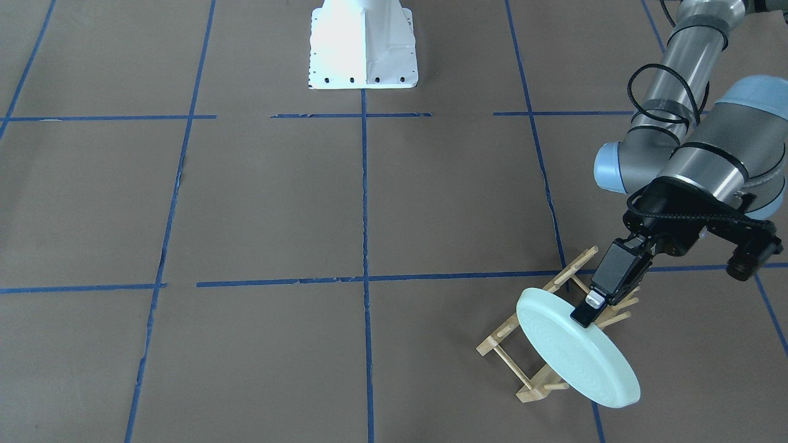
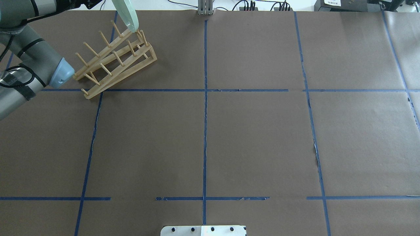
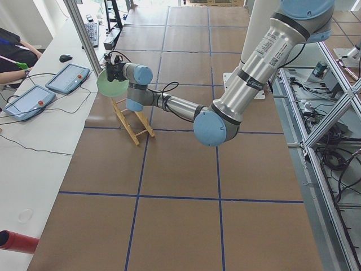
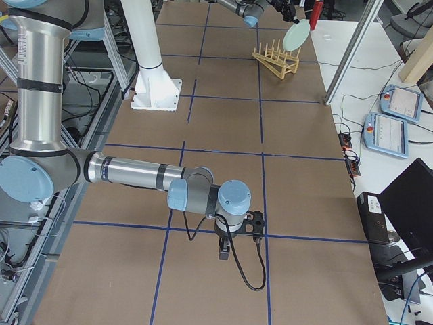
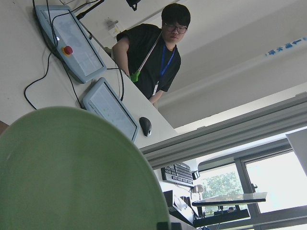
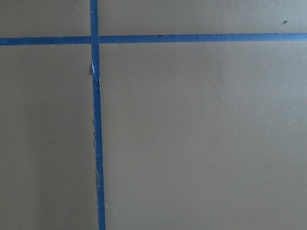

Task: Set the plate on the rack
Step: 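Lower the upright plate into the wooden rack slots with the left gripper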

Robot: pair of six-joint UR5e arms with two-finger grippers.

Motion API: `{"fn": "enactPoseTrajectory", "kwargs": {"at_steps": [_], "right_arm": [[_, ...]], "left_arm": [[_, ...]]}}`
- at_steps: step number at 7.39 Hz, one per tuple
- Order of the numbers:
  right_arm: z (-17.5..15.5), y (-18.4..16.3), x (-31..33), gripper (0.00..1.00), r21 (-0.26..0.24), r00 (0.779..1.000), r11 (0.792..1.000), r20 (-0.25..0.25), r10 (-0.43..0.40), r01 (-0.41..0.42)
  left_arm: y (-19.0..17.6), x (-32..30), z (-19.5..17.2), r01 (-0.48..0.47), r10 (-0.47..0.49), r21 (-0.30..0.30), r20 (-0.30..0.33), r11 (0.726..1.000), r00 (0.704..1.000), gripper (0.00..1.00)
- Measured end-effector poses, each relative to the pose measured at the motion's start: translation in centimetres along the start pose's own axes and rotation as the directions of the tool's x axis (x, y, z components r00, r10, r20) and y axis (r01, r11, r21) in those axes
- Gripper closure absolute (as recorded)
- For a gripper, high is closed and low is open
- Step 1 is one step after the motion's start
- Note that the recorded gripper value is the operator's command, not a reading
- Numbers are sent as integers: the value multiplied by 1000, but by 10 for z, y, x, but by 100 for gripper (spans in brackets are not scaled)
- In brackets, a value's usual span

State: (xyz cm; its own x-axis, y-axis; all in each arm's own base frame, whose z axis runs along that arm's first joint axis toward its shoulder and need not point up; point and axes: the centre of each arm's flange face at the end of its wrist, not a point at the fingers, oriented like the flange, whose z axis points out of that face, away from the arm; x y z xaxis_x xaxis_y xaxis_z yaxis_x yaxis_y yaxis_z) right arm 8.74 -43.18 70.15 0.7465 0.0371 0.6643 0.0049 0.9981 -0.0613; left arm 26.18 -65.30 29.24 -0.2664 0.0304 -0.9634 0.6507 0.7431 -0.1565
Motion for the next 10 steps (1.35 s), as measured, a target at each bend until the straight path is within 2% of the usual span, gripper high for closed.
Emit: {"fn": "enactPoseTrajectory", "kwargs": {"at_steps": [10], "right_arm": [[0,0,0,0,0,1000,1000,0,0,0]], "left_arm": [[12,-38,12,15,-15,1,45,1000,999,100]]}}
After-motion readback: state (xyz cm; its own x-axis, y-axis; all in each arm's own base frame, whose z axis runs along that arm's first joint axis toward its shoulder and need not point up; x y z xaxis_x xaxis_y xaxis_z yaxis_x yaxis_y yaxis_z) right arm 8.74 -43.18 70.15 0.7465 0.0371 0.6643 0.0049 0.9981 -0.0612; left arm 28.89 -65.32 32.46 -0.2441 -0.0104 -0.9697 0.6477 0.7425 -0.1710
